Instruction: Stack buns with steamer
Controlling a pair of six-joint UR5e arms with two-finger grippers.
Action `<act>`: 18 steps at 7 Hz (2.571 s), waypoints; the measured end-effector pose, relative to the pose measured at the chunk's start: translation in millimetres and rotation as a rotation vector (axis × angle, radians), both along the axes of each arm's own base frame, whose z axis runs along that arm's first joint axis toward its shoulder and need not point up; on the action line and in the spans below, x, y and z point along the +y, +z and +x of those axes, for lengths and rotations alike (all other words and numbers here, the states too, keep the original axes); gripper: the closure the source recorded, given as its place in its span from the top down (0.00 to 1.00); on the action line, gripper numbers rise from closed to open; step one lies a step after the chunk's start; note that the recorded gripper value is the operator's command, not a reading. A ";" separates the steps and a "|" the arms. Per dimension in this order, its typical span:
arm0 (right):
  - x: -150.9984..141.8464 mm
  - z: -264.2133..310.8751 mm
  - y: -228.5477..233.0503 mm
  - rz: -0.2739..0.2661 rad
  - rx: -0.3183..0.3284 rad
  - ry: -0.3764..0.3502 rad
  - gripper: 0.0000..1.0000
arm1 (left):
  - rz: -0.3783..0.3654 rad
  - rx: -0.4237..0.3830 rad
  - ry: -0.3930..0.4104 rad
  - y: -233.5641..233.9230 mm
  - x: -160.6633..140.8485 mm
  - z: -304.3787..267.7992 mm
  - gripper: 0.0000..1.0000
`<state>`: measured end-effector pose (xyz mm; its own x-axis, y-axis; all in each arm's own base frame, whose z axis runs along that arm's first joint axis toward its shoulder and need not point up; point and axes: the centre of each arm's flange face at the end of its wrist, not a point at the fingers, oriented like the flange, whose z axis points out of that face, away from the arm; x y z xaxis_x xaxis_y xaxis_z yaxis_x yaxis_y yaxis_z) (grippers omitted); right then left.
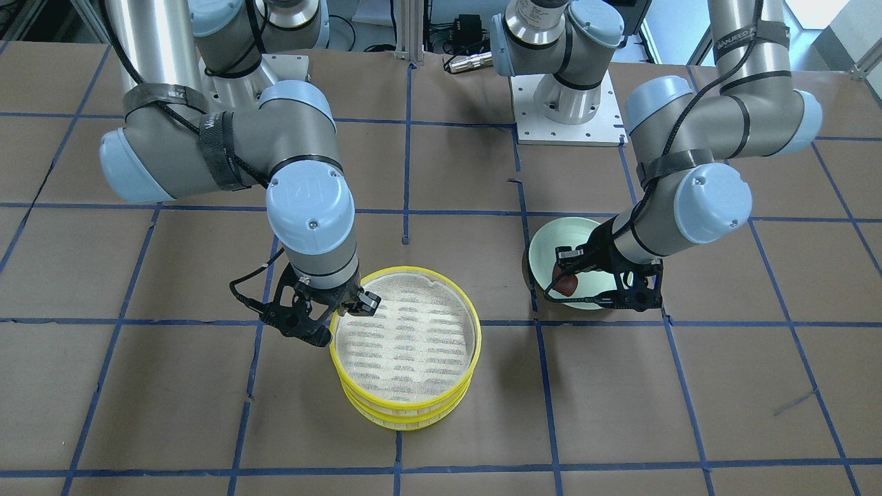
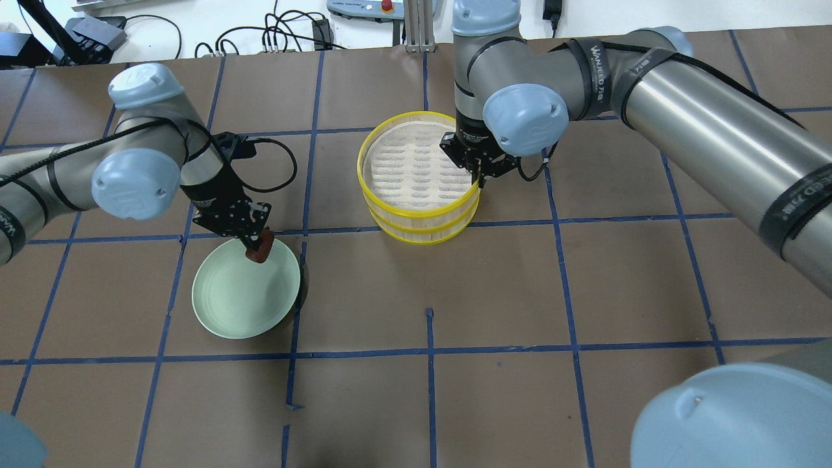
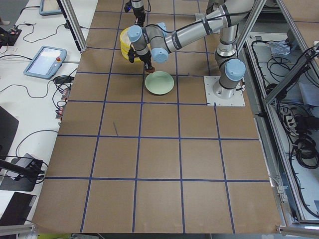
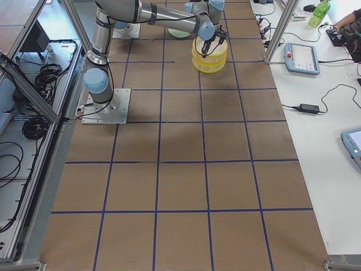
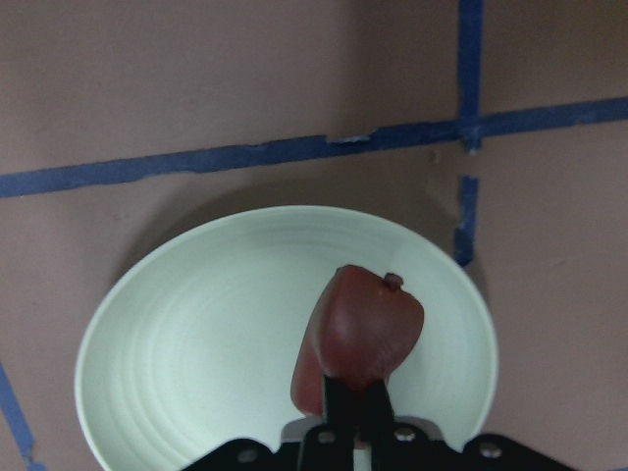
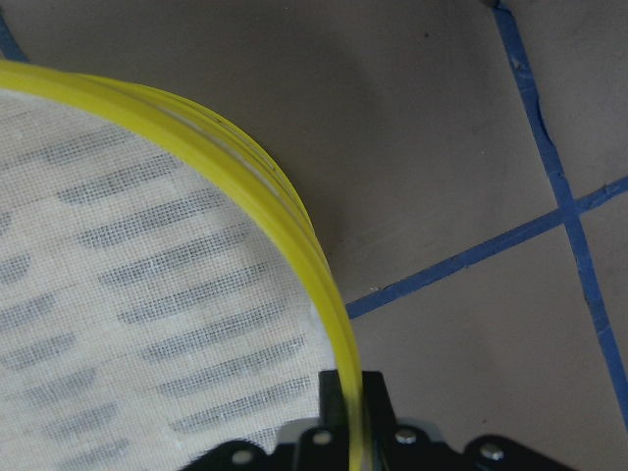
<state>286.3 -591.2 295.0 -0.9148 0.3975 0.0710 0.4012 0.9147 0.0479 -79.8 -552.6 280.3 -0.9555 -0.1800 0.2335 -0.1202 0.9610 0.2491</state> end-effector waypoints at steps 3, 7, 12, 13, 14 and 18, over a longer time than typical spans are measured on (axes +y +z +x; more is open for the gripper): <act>0.3 -0.1 -3.0 -0.002 0.001 -0.005 0.35 | 0.017 0.269 0.410 43.2 -41.8 -66.1 0.07; -0.9 -1.9 -3.3 -0.020 -0.006 0.004 0.91 | 0.031 0.340 0.625 40.3 -59.4 -121.7 1.00; -5.5 -125.0 96.3 -0.052 -0.044 0.124 0.99 | 0.064 0.376 0.618 35.7 -59.2 -129.7 1.00; 10.4 -139.3 133.1 -0.059 -0.047 0.168 0.99 | 0.060 0.377 0.614 36.4 -59.0 -129.7 1.00; 27.6 -146.6 167.0 -0.058 -0.049 0.228 0.99 | 0.036 0.373 0.593 41.5 -57.7 -128.7 1.00; 97.0 -148.5 238.2 -0.017 -0.060 0.443 1.00 | -0.145 -0.019 0.128 90.6 -14.1 -82.8 1.00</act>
